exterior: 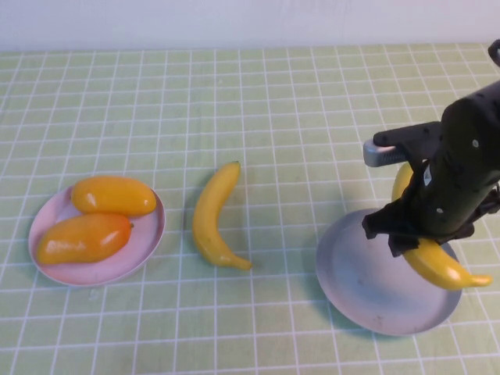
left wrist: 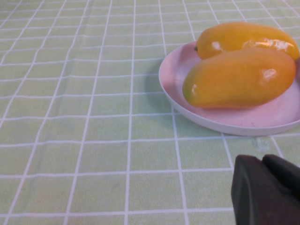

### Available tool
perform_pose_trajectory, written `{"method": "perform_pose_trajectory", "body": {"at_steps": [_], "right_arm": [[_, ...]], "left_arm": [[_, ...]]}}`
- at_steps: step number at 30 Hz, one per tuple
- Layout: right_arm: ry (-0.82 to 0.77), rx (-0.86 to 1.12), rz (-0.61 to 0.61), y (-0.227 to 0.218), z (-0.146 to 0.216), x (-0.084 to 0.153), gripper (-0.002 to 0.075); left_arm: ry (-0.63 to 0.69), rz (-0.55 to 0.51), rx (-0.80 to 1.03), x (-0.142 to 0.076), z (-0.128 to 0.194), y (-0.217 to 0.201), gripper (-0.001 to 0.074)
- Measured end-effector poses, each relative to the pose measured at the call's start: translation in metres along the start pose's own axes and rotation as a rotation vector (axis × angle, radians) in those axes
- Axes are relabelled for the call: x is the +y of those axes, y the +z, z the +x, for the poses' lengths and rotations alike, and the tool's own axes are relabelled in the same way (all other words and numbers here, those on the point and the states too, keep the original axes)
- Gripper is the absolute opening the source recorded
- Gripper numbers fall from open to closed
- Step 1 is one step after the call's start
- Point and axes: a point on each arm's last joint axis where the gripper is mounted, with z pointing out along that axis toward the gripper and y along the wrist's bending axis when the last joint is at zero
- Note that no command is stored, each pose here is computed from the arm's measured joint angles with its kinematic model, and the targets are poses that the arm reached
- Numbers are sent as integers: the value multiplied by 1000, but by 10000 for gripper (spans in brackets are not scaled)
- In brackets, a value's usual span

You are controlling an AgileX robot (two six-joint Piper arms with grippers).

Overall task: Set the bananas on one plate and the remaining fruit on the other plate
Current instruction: Put another type of fruit in the right plate

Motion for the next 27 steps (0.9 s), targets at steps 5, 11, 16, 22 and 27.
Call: {"method": "perform_pose_trajectory", "body": {"at_steps": [5,11,16,22,27], "right_arm": [[25,32,-22,22,-1,1,316],[21,98,-45,45,-1,7,316],[16,111,-59,48,-1,9,407],[15,137,-38,46,1,7,629],[7,51,-57,10,-9,12,623]], "left_arm": [[0,0,0,0,0,0,4],[0,0,0,0,0,0,4],[0,0,0,0,0,0,4],[0,0,0,0,0,0,4],[0,0,0,0,0,0,4]]}}
